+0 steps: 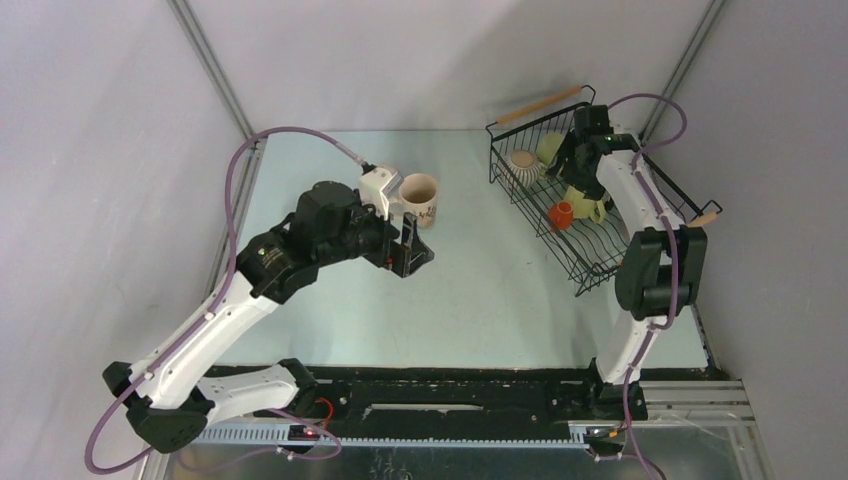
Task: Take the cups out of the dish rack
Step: Unload the cup from the dish rack.
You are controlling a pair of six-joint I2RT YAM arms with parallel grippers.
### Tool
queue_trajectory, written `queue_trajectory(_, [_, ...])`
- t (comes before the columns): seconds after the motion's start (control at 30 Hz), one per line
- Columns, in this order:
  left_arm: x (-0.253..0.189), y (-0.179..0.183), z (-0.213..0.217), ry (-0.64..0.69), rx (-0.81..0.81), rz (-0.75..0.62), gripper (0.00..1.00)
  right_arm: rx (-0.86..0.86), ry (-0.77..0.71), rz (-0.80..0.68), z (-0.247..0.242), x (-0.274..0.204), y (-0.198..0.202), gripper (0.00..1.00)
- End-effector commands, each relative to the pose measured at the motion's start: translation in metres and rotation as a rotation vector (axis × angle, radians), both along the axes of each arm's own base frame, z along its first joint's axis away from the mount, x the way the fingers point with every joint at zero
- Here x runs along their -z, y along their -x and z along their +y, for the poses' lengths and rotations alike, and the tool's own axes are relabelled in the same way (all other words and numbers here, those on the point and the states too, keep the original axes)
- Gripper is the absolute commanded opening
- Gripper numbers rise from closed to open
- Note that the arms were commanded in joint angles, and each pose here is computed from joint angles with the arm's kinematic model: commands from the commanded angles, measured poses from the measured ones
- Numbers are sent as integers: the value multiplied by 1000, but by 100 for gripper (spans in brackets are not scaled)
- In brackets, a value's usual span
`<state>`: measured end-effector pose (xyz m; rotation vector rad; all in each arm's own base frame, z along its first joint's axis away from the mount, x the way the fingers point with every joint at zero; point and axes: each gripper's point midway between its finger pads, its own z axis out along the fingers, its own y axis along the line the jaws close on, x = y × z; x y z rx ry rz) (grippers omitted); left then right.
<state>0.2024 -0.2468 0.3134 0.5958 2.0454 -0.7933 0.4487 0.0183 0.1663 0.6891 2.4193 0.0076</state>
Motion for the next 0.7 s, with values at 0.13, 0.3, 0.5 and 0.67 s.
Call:
queue_trajectory(0.13, [-2, 14, 4, 31, 18, -10, 100, 42, 62, -18, -12, 26, -31, 84])
queue_trajectory(0.3, [0, 15, 5, 30, 18, -3, 100, 44, 72, 3, -12, 42, -35, 77])
queue_trajectory(0.5, [3, 17, 4, 29, 21, 8, 100, 43, 92, 44, -10, 63, -33, 74])
queue_trajectory(0.67, [7, 17, 2, 24, 23, 21, 100, 39, 96, 75, -7, 79, -28, 73])
